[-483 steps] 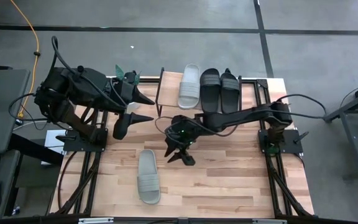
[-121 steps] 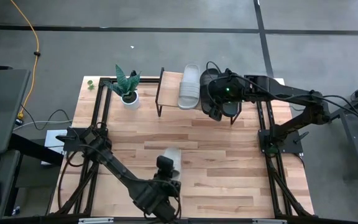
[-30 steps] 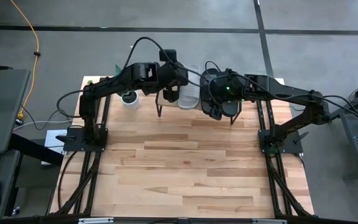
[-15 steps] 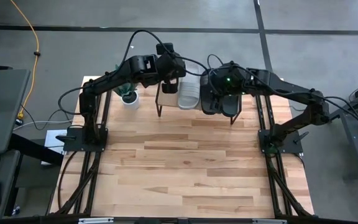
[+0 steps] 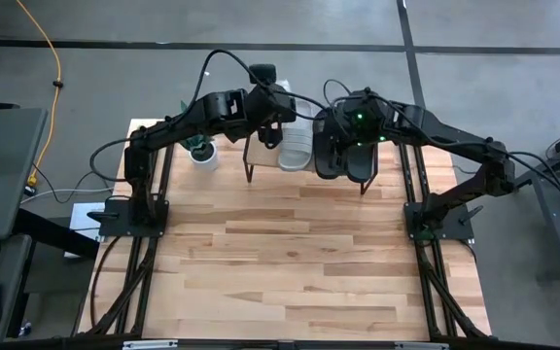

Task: Pick and place slides into the shelf
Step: Put the gray slide on the shelf

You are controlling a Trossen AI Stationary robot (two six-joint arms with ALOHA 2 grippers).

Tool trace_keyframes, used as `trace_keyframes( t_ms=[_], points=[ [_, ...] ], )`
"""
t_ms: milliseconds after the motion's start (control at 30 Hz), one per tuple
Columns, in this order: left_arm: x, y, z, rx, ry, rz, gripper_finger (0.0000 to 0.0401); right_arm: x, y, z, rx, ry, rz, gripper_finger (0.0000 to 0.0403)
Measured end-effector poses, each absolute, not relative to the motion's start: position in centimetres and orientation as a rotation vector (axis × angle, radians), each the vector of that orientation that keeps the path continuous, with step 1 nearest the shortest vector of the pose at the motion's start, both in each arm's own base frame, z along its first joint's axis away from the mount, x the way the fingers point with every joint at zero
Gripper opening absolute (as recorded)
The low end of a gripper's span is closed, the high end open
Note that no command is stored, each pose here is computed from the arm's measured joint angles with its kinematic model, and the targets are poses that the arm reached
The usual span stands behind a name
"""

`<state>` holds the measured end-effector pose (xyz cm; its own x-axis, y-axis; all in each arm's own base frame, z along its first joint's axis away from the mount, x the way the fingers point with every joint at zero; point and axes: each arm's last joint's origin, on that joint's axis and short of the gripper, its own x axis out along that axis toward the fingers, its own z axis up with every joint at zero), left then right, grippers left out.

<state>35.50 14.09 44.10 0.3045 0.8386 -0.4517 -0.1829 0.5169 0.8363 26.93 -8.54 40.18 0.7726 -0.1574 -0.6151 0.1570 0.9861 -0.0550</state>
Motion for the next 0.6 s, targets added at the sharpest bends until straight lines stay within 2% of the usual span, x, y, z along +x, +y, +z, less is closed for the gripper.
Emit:
trace_keyframes(
  t_ms=[133, 433, 600],
  points=[
    [35.5, 13.5, 45.4, 0.84, 1.029, 0.779, 0.0001, 27.4, -8.6, 40.8, 0.074, 0.577, -0.182, 0.0126],
    [33.3, 12.7, 48.9, 0.709, 0.816, 0.865, 0.0001, 27.1, -9.1, 42.1, 0.212, 0.456, -0.257, 0.0126],
    [32.9, 12.5, 48.2, 0.682, 0.876, 0.792, 0.0001, 26.9, -8.8, 42.1, 0.29, 0.463, -0.234, 0.0126]
  ],
)
